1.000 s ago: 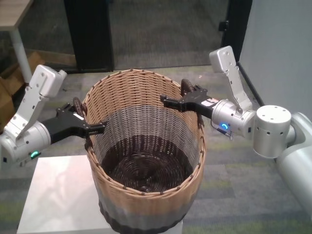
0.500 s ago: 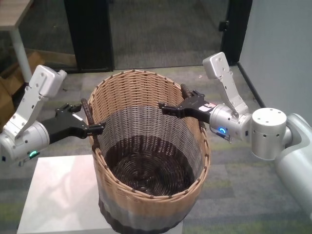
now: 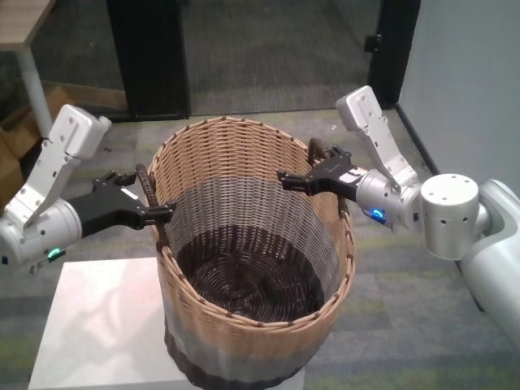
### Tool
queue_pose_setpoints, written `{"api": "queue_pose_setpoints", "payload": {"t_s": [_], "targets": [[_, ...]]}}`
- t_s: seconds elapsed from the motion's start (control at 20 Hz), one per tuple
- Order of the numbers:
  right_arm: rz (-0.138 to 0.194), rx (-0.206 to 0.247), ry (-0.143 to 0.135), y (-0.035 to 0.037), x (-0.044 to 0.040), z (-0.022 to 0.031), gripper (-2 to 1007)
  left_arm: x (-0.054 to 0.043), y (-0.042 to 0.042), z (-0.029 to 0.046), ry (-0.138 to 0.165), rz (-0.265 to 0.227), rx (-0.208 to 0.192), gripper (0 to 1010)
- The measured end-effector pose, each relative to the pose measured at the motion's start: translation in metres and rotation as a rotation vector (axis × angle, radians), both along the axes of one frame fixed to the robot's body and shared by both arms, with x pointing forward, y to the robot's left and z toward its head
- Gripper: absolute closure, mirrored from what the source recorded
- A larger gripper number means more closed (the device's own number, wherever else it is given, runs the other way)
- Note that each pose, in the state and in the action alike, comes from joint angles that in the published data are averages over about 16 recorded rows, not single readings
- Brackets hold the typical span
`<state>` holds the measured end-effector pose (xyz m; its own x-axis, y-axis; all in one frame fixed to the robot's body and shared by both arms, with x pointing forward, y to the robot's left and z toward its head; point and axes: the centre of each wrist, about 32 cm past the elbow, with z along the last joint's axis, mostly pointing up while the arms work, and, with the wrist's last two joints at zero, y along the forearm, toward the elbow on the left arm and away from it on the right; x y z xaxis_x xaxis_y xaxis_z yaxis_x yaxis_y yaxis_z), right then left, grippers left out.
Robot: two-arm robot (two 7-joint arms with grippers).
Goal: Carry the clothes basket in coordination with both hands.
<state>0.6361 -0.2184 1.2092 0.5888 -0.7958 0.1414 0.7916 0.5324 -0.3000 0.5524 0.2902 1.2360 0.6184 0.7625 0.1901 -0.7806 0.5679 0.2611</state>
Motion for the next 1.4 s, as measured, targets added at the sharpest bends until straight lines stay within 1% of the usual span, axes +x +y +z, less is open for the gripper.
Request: {"api": "queue_pose_setpoints", "payload": {"t_s": [0.25,0.5,0.8,1.1,1.4], "targets": [[-0.024,-0.045,0.007,-0.0014,0.0026,-0.0001,0,0.0006,-0.0003,0.0007,0.007,-0.006,0.004,8],[-0.051,-0.074,0.013,-0.0032,0.0054,-0.0001,1,0.0009,-0.0005,0.0009,0.012,-0.01,0.008,8],[-0.081,-0.087,0.01,-0.0065,0.009,0.0008,0,0.0006,-0.0003,0.001,0.013,-0.01,0.011,8],[-0.109,-0.099,-0.002,-0.0115,0.0127,0.002,0,0.0002,-0.0002,0.0012,0.013,-0.011,0.015,8],[-0.125,-0.112,-0.011,-0.0158,0.0153,0.0025,0,0.0001,-0.0001,0.0011,0.013,-0.013,0.017,8]]}}
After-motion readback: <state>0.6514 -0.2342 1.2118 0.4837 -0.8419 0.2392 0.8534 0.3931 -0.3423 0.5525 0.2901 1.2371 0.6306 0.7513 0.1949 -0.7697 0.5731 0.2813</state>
